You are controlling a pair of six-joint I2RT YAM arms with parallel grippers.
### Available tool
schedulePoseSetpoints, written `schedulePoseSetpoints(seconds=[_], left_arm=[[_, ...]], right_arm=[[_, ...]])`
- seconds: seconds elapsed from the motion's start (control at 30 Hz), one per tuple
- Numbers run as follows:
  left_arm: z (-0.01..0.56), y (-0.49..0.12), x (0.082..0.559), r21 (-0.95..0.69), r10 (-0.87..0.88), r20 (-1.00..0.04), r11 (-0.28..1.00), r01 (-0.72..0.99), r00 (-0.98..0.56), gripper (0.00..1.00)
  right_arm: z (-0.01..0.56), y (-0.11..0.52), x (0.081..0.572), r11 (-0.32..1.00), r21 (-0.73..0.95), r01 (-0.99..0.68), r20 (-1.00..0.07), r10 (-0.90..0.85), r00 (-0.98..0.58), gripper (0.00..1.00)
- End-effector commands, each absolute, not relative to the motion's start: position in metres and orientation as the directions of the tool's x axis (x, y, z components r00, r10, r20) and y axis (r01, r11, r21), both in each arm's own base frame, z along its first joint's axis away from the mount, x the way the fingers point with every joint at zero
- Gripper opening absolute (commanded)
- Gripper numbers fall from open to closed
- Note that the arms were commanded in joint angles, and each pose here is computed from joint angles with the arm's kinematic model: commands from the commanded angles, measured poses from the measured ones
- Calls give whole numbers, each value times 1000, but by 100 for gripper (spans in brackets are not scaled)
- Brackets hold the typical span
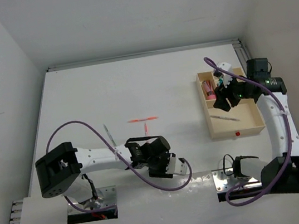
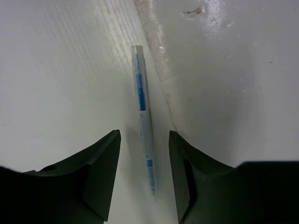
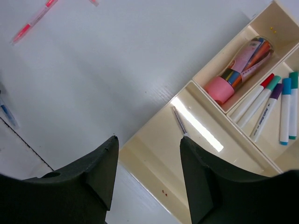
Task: Sort the stationery into containers
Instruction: Grab a piece of stationery with the left arm
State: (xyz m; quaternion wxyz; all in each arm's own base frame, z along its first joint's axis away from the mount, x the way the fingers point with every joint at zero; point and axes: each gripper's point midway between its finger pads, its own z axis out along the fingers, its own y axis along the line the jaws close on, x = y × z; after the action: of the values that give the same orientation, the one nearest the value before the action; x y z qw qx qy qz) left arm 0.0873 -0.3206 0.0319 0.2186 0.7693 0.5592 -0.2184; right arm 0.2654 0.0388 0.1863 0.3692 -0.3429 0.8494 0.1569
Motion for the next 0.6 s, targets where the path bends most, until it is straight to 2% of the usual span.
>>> schedulePoseSetpoints(seconds=[0.0, 0.3, 0.4, 0.57], left_arm=[[25, -322, 79, 99, 760, -581, -290, 952, 292, 52], [7, -320, 88, 136, 803, -525, -250, 959, 284, 49], [1, -315, 93, 114, 835, -485, -235, 965, 260, 39], [4, -313, 92, 107, 833, -487, -242, 964, 263, 27]], right_arm=[[194, 47, 259, 718, 58, -693, -762, -417, -495, 55], [197, 49, 259, 732, 72, -677, -772, -389, -503, 54], [198, 47, 256, 731, 57, -680, -771, -400, -495, 53], [196, 46, 254, 730, 56, -682, -769, -404, -495, 53]])
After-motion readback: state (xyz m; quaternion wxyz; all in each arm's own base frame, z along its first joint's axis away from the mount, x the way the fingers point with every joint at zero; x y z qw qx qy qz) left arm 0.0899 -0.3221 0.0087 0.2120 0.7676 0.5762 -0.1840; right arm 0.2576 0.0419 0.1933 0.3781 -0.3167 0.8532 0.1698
